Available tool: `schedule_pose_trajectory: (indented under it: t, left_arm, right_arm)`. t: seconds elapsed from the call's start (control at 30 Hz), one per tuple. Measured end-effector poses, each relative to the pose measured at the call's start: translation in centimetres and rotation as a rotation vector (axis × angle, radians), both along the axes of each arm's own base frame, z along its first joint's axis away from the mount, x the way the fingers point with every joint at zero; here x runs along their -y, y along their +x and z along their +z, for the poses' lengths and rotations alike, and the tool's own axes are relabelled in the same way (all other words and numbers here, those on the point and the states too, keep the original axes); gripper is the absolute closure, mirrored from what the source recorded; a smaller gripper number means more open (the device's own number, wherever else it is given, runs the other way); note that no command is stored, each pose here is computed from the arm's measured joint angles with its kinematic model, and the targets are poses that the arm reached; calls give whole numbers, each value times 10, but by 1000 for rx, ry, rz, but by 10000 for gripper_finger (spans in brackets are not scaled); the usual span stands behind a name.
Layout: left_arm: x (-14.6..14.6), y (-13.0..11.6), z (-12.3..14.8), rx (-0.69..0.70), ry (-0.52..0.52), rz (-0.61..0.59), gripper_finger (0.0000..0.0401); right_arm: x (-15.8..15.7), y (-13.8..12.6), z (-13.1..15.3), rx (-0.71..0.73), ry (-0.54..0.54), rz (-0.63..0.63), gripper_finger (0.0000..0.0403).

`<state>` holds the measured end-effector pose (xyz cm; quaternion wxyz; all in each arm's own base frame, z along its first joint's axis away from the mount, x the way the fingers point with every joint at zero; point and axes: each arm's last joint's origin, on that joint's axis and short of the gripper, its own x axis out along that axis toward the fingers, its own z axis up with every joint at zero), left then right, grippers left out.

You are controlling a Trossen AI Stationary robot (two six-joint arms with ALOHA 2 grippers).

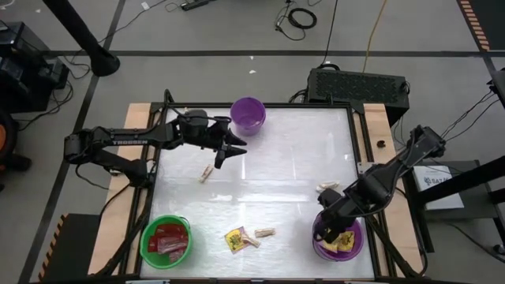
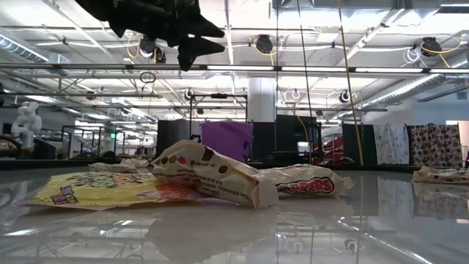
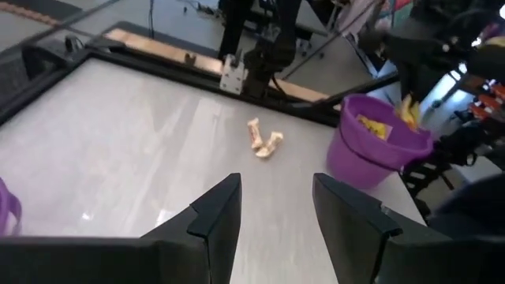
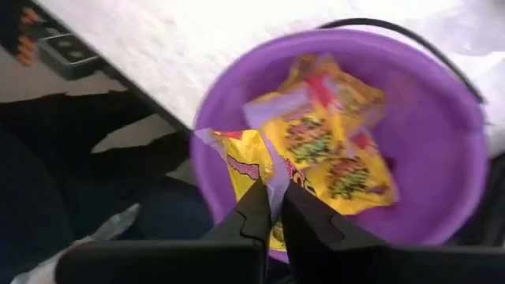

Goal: Sort candy by brand, put in halloween buckets
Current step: Put the yellow candy into the bottom purple bucket

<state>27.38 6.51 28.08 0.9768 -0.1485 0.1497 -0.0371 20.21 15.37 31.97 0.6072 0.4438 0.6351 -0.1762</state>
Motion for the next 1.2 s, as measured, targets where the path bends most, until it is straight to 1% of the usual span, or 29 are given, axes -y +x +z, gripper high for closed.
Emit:
schedule_pose_trajectory:
  t: [0.17,0.47,0.57,0.67,0.77,0.93,1.13,1.2]
  left_arm:
    - [0,-1,-4,-47,-9,12,237]
    - [0,-2,-6,-62,-2,36,237]
    - [-1,-1,-7,-70,0,45,237]
    - [-1,-1,-9,-84,-3,46,237]
    - [-1,0,-13,-109,-6,56,237]
    - [-2,-1,-15,-135,-1,83,237]
    - [-2,-1,-15,-135,-2,86,237]
    - [-1,0,-15,-137,-25,93,237]
  right_arm:
    - [3,-6,-2,-73,-37,-35,369]
    - [5,-8,-3,-106,-54,-36,344]
    - [4,-9,-3,-108,-45,-21,335]
    - [5,-8,-2,-114,-8,18,328]
    - [6,-4,-1,-91,31,63,324]
    - [7,4,1,-36,97,88,323]
    - [10,17,4,69,137,103,323]
    - [12,20,5,104,143,114,323]
